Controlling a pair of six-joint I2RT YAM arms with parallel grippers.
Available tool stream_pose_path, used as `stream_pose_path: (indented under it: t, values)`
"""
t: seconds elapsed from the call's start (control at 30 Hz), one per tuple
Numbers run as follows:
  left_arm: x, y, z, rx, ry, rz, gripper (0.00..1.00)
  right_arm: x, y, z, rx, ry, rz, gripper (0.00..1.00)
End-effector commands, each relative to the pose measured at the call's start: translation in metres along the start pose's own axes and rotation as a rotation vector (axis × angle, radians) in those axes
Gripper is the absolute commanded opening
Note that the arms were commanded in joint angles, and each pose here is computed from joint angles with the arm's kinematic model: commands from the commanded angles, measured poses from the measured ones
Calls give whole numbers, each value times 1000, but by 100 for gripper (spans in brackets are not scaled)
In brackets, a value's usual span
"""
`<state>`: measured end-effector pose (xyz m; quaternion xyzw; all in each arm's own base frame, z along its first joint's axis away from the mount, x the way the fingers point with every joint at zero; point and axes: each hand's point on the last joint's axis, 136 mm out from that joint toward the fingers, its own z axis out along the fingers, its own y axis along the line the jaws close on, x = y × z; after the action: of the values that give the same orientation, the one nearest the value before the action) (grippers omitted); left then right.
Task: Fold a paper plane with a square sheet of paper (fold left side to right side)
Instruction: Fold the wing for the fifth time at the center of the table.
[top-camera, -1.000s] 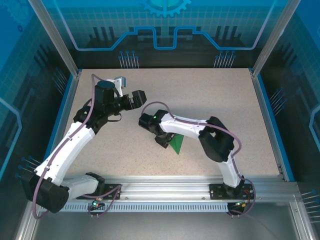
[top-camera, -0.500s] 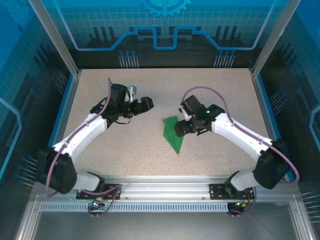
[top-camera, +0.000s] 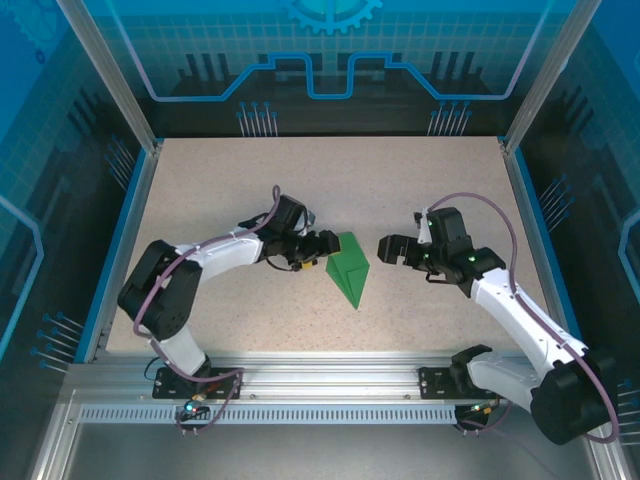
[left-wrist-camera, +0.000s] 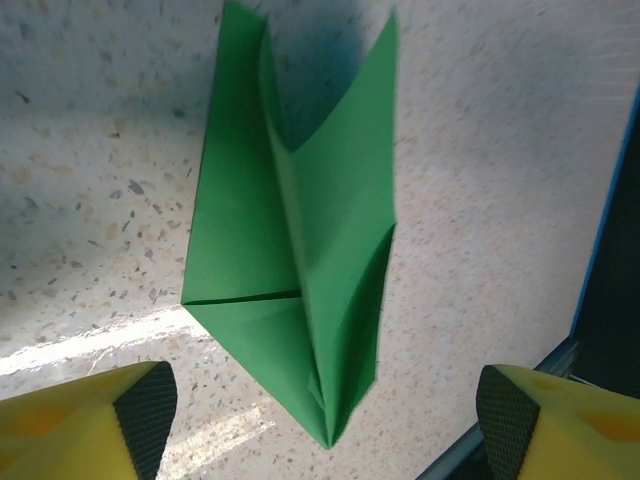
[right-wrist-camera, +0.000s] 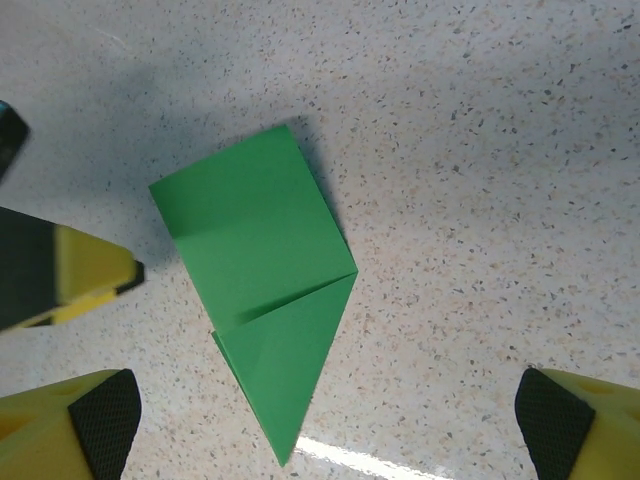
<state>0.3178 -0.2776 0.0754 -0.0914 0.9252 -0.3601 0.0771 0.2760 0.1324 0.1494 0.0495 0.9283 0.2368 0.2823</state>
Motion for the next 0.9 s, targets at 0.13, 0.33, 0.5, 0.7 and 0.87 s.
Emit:
stream_pose_path:
  t: [0.13, 0.33, 0.5, 0.7, 0.87]
  values:
    - [4, -22, 30, 52, 68, -8, 68, -5, 8, -3, -82, -11, 38, 100]
    - [-4, -25, 41, 55, 67, 43, 45, -3, 6, 0, -96, -10, 52, 100]
    - [-12, -29, 41, 50, 49, 134, 23, -2, 5, 3, -116, -47, -19, 100]
    - [-13, -39, 26, 93, 16, 276, 9, -4, 9, 2, -162, -63, -127, 100]
    - [-12, -37, 18, 137, 8, 307, 0, -9, 6, 13, -272, -2, -52, 98]
